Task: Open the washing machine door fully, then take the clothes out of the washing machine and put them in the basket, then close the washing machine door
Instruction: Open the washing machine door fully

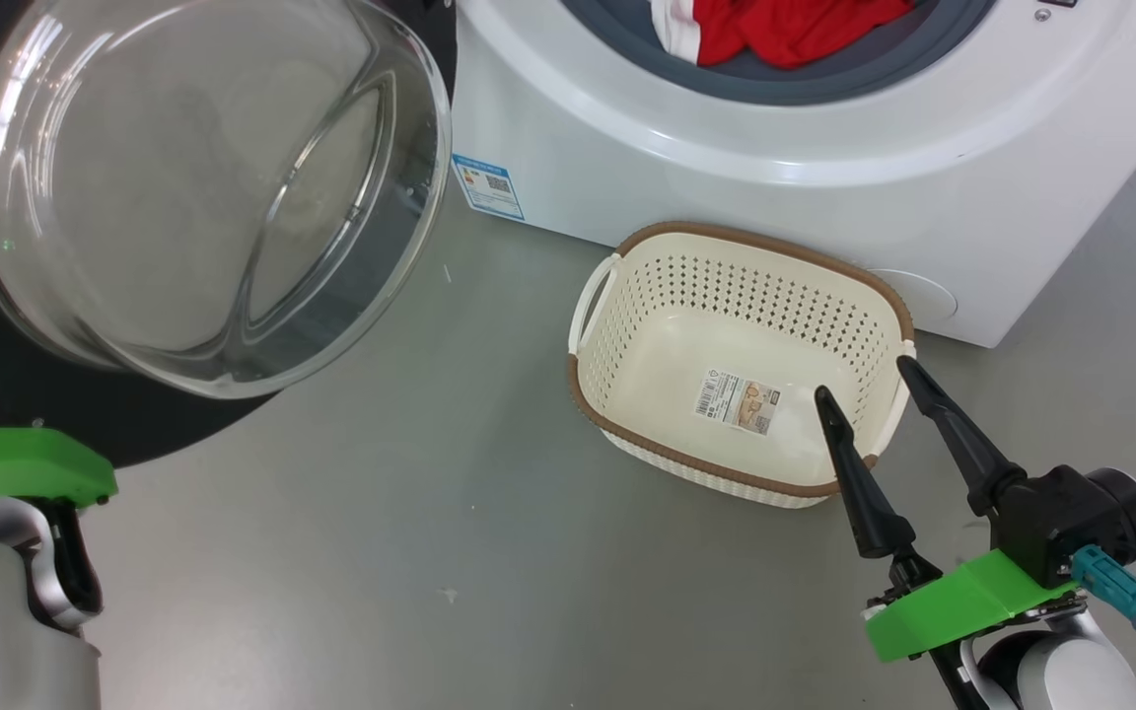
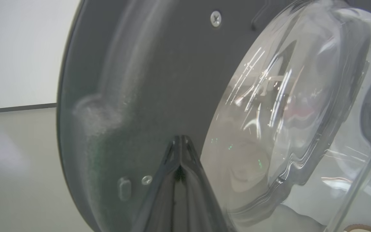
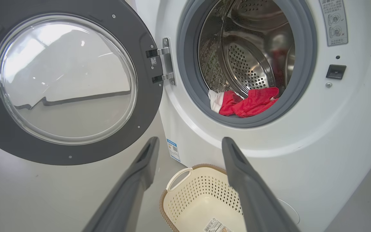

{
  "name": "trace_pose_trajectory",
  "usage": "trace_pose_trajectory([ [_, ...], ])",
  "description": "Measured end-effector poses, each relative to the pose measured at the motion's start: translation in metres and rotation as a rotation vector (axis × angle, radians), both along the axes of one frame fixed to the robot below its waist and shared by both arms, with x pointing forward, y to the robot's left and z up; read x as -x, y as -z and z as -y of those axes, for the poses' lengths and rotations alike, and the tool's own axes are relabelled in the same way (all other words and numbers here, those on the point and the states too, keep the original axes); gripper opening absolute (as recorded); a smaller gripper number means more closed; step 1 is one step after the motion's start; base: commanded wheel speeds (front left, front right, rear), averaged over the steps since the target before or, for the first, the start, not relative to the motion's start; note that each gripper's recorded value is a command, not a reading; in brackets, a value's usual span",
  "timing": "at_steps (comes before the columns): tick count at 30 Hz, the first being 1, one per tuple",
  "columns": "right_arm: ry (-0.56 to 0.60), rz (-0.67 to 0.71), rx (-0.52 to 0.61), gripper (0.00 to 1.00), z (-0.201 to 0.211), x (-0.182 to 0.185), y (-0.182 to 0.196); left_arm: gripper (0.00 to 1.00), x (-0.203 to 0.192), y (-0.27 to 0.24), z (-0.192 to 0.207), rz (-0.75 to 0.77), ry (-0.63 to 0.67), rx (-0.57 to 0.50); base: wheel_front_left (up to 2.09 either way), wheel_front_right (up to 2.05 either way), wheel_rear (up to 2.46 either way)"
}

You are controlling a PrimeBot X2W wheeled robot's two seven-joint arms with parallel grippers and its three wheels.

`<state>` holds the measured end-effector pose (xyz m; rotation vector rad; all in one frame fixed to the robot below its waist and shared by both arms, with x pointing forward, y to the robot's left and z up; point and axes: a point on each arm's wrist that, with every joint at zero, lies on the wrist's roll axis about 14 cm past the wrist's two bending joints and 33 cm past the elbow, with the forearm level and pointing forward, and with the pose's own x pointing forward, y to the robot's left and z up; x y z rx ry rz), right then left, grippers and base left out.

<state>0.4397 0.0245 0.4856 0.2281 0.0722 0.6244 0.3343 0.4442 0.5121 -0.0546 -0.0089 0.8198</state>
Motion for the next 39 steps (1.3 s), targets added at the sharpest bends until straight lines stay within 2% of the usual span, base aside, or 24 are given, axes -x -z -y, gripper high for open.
trace_pose_trajectory([
  [12,0.023,0.034,-0.022,1.0,0.005,-0.001,-0.012,0.0,-0.003,-0.037,0.026,0.129,0.062,-0.075,0.0,0.0,0.0],
  [13,0.023,0.034,-0.022,1.0,0.005,-0.001,-0.012,0.33,-0.003,-0.037,0.026,0.129,0.062,-0.075,0.0,0.0,0.0],
  [14,0.026,0.037,-0.027,1.0,0.006,0.0,-0.014,0.92,-0.003,-0.041,0.031,0.139,0.073,-0.086,0.0,0.0,0.0],
  [15,0.03,0.042,-0.03,1.0,0.007,0.0,-0.016,1.0,-0.003,-0.046,0.036,0.152,0.084,-0.097,0.0,0.0,0.0],
  [26,0.114,0.079,-0.057,1.0,0.035,0.002,-0.028,1.0,-0.014,-0.096,0.088,0.289,0.243,-0.201,0.0,0.0,0.0],
  [35,0.2,0.091,-0.06,1.0,0.065,0.005,-0.03,1.0,-0.048,-0.115,0.154,0.396,0.497,-0.119,0.0,0.0,0.0],
  [39,0.244,0.097,-0.056,1.0,0.081,0.006,-0.03,1.0,-0.061,-0.108,0.183,0.378,0.597,-0.087,0.0,0.0,0.0],
])
